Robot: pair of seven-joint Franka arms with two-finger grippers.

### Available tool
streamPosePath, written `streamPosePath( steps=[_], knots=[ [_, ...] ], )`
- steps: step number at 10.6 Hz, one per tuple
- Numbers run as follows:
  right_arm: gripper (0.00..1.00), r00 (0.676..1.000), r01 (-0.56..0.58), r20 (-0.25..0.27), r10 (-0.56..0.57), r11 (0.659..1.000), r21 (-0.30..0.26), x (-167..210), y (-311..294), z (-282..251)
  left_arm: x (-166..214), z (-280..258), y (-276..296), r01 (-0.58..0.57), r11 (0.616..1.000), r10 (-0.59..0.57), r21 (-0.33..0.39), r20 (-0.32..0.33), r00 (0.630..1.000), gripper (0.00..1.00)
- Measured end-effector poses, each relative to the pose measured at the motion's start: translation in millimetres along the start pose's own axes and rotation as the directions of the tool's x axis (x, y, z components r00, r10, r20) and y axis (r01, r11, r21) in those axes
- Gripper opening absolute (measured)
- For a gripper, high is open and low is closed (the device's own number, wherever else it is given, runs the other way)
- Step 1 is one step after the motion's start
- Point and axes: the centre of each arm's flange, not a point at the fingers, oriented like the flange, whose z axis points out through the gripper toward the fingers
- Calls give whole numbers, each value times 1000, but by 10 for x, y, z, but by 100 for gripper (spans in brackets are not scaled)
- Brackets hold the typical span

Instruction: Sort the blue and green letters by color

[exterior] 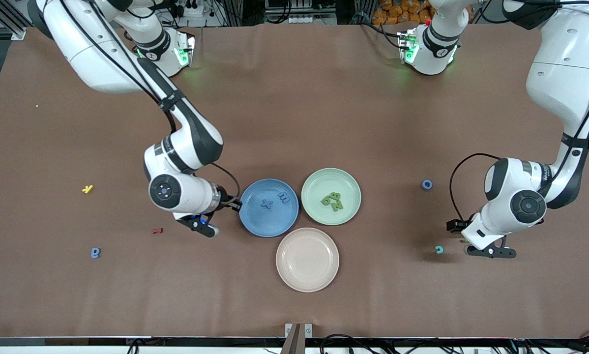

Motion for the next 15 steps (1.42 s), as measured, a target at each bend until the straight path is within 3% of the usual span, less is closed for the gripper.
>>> streamPosePath(
  steps=[3, 7, 8, 10, 13, 15],
  knots=[
    [36, 999, -54, -6, 54, 999, 1, -348, -317, 20, 34, 17, -36, -35, 999, 34, -5, -16, 999, 97],
    [93, 997, -71, -14, 71, 997, 1, -269, -267, -3, 60, 34, -178, -60, 998, 60, -10, -48, 997, 94],
    [100, 997, -71, -26, 71, 997, -4, -216, -230, -17, 68, 53, -182, -59, 998, 58, -14, -58, 997, 94],
    [100, 998, -8, -69, 5, 999, -36, 73, 8, -74, 75, 97, -169, -60, 998, 59, -20, -66, 996, 89],
    [100, 988, 137, -69, -139, 990, -38, 811, 750, -269, 79, 101, -166, -60, 998, 58, -21, -68, 996, 87],
    [100, 964, 249, -77, -253, 967, -57, 1174, 1198, -362, 81, 101, -166, -60, 998, 58, -21, -68, 996, 86]
  ],
)
